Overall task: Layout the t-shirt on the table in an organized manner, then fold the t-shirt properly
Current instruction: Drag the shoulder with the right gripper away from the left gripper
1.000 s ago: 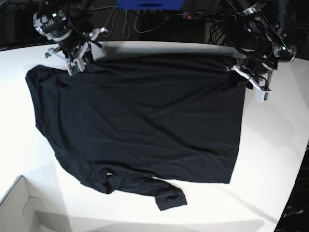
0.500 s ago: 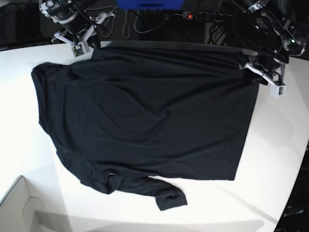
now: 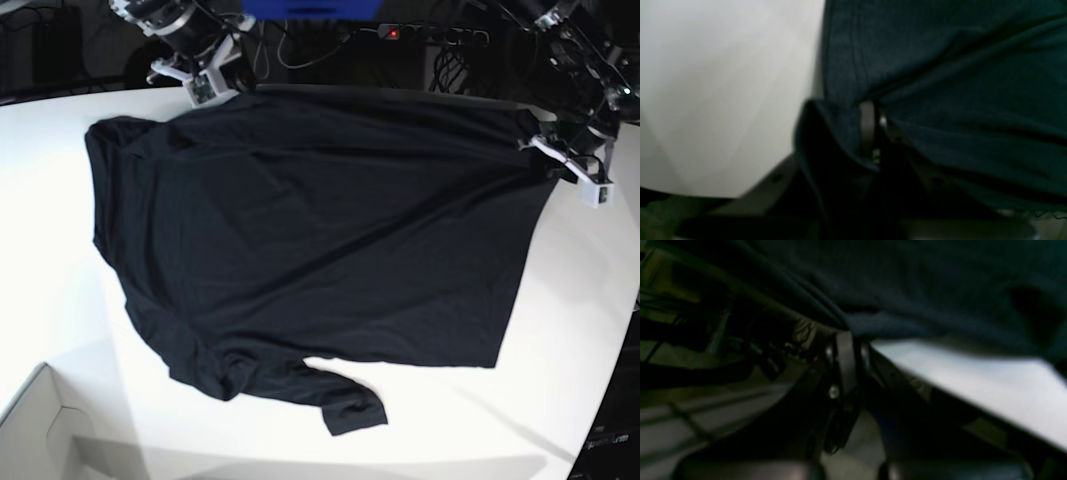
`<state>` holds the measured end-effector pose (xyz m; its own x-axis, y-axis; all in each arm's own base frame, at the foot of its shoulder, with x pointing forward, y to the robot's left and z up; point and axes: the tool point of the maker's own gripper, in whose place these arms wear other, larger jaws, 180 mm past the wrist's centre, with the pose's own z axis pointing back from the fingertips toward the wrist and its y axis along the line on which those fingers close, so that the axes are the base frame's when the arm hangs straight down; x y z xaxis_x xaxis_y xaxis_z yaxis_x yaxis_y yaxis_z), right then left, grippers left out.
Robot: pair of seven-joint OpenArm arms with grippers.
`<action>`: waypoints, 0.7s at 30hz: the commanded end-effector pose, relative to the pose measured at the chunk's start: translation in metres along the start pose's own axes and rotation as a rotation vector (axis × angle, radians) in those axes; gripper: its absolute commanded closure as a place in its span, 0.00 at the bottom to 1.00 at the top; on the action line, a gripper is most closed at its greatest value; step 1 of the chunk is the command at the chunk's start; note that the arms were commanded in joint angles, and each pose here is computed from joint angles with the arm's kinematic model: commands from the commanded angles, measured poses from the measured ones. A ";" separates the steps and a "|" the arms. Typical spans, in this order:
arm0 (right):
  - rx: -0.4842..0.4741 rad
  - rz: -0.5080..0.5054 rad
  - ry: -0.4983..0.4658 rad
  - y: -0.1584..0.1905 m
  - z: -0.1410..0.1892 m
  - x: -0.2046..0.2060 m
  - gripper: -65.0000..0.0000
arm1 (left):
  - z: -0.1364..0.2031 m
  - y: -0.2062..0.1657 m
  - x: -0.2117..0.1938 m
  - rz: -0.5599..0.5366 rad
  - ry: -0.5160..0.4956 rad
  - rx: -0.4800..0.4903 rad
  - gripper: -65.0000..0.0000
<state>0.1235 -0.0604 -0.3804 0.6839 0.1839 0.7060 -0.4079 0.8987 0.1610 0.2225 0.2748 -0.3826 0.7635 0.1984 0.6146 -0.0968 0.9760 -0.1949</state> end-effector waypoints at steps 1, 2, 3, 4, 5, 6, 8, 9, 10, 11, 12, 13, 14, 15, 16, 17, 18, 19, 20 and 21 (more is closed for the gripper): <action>-0.004 0.003 -0.074 -0.002 0.001 0.019 1.00 | 0.002 0.001 0.020 -0.009 -0.060 0.002 1.00; -0.007 0.010 -0.089 -0.004 -0.001 0.025 1.00 | 0.002 0.001 0.022 -0.007 -0.066 0.001 1.00; -0.012 0.019 -0.110 -0.007 -0.003 0.033 1.00 | 0.000 0.001 0.020 -0.002 -0.059 -0.004 1.00; -0.017 0.028 -0.122 -0.010 -0.006 0.040 1.00 | -0.002 0.000 0.021 0.002 -0.059 -0.010 1.00; -0.024 0.036 -0.139 -0.014 -0.008 0.047 1.00 | -0.005 -0.001 0.024 0.008 -0.063 -0.017 1.00; -0.027 0.044 -0.157 -0.016 -0.010 0.054 1.00 | -0.007 -0.002 0.026 0.014 -0.067 -0.022 1.00; -0.036 0.061 -0.197 -0.022 -0.014 0.070 1.00 | -0.014 -0.004 0.028 0.031 -0.068 -0.041 1.00; -0.041 0.068 -0.211 -0.024 -0.015 0.076 1.00 | -0.017 -0.005 0.029 0.040 -0.070 -0.048 1.00; -0.044 0.076 -0.226 -0.026 -0.016 0.083 1.00 | -0.019 -0.005 0.031 0.047 -0.069 -0.054 1.00; -0.048 0.083 -0.240 -0.028 -0.018 0.089 1.00 | -0.021 -0.006 0.033 0.051 -0.071 -0.059 1.00; -0.051 0.090 -0.253 -0.030 -0.019 0.095 1.00 | -0.021 -0.007 0.034 0.051 -0.074 -0.061 1.00; -0.054 0.097 -0.269 -0.032 -0.020 0.101 1.00 | -0.022 -0.007 0.035 0.050 -0.076 -0.062 1.00; -0.056 0.102 -0.279 -0.033 -0.021 0.106 1.00 | -0.022 -0.007 0.036 0.049 -0.077 -0.063 1.00; -0.058 0.107 -0.289 -0.035 -0.022 0.110 1.00 | -0.022 -0.008 0.038 0.048 -0.083 -0.065 1.00; -0.061 0.112 -0.299 -0.036 -0.023 0.115 1.00 | -0.023 -0.009 0.042 0.047 -0.090 -0.067 1.00; -0.064 0.118 -0.301 -0.038 -0.024 0.119 1.00 | -0.023 -0.009 0.043 0.046 -0.093 -0.067 1.00; -0.068 0.123 -0.294 -0.040 -0.026 0.121 1.00 | -0.024 -0.009 0.042 0.050 -0.091 -0.070 1.00; -0.073 0.129 -0.283 -0.042 -0.028 0.124 1.00 | -0.026 -0.010 0.042 0.056 -0.089 -0.075 1.00; -0.080 0.135 -0.273 -0.045 -0.030 0.127 1.00 | -0.028 -0.009 0.039 0.063 -0.080 -0.079 1.00; -0.089 0.134 -0.260 -0.049 -0.031 0.127 1.00 | -0.030 -0.010 0.036 0.071 -0.073 -0.085 1.00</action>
<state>0.2440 -0.0712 -0.3328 0.4870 0.2310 0.8423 -0.4245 0.9054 -0.0029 0.2636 0.2648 -0.3920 0.7336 0.2799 0.6193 -0.1000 0.9458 -0.3090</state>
